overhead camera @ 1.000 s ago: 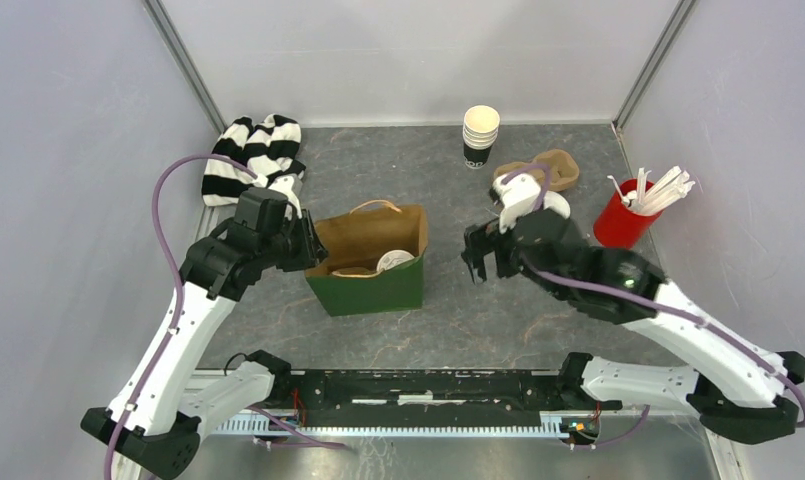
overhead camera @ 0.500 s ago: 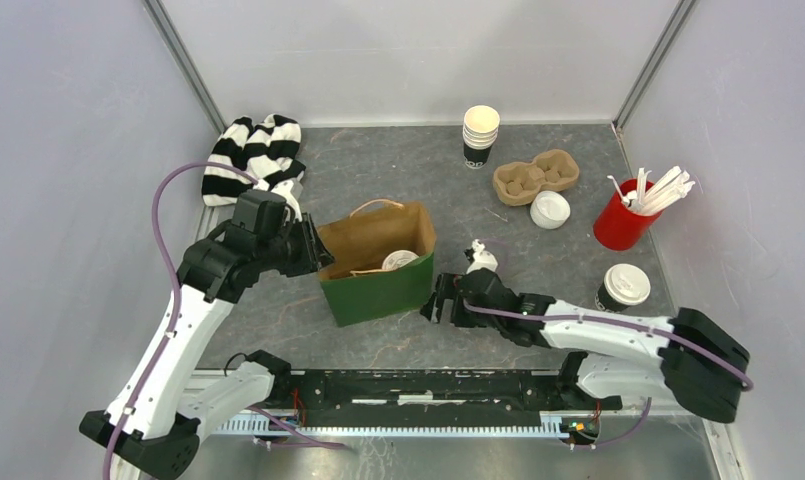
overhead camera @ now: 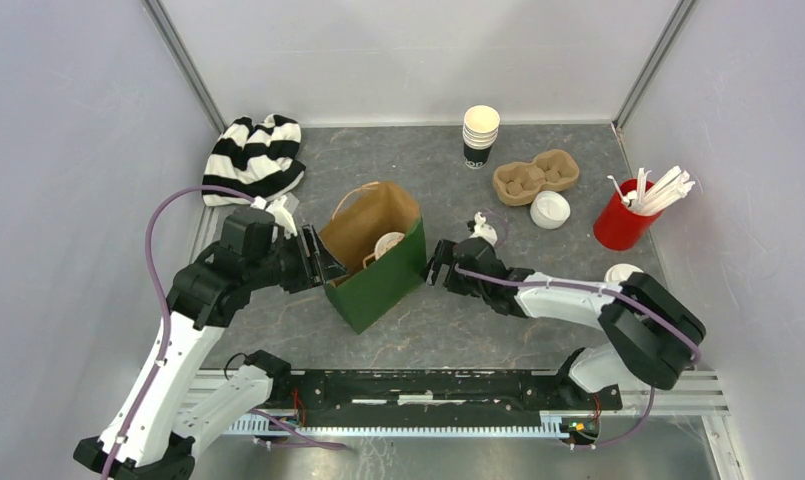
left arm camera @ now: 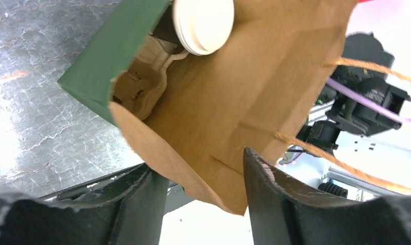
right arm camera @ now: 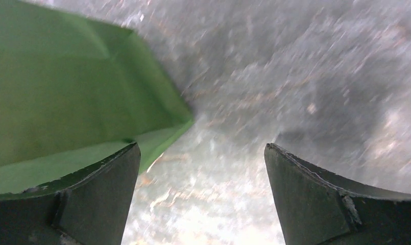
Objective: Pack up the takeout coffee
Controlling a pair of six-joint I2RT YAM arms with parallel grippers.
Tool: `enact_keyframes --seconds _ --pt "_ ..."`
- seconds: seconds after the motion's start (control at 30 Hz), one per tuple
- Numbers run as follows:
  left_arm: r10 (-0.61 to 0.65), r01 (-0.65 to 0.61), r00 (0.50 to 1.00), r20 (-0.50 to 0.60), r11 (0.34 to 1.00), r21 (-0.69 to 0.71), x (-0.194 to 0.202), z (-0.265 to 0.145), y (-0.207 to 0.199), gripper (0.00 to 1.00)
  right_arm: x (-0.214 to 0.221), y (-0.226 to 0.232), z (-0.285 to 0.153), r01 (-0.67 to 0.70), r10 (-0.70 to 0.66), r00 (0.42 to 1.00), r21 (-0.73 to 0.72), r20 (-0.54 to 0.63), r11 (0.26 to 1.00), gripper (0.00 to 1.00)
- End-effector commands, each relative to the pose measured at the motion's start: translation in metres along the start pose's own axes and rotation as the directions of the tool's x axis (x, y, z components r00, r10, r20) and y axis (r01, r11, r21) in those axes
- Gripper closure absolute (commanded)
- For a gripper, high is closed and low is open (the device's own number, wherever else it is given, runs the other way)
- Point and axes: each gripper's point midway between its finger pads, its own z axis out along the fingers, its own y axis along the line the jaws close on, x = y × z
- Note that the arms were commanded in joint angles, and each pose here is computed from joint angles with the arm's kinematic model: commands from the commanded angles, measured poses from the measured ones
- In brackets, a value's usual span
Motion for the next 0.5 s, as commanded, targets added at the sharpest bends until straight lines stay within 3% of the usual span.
enact_keyframes --seconds 0.0,0.1,0.2,0.33,0.47 --pt "0.067 -0.073 0.997 0.048 0.987 0.140 -0.014 -0.019 -0.034 0.35 -0.050 0.014 0.019 0.154 -0.148 0.982 -0.042 0.115 0.987 0.02" --pt "0.137 -0.151 0.986 0.093 0.973 0.173 -0.020 -0.034 -0.045 0.14 -0.070 0.033 0.039 0.220 -0.209 0.972 -0.109 0.111 0.969 0.02" --pt "0.206 -0.230 0.966 0.157 0.961 0.154 -0.031 -0.050 -0.048 0.08 -0.087 0.048 0.063 0.256 -0.247 0.965 -0.121 0.085 0.959 0.02" --pt "0.227 -0.238 0.945 0.235 0.971 0.022 -0.058 -0.058 -0.038 0.17 -0.112 0.056 0.084 0.254 -0.246 0.966 -0.123 0.080 0.959 0.02" --pt "0.186 -0.109 0.935 0.301 0.961 -0.256 -0.091 -0.048 0.005 0.39 -0.129 0.073 0.102 0.318 -0.310 0.948 -0.179 0.071 0.931 0.02"
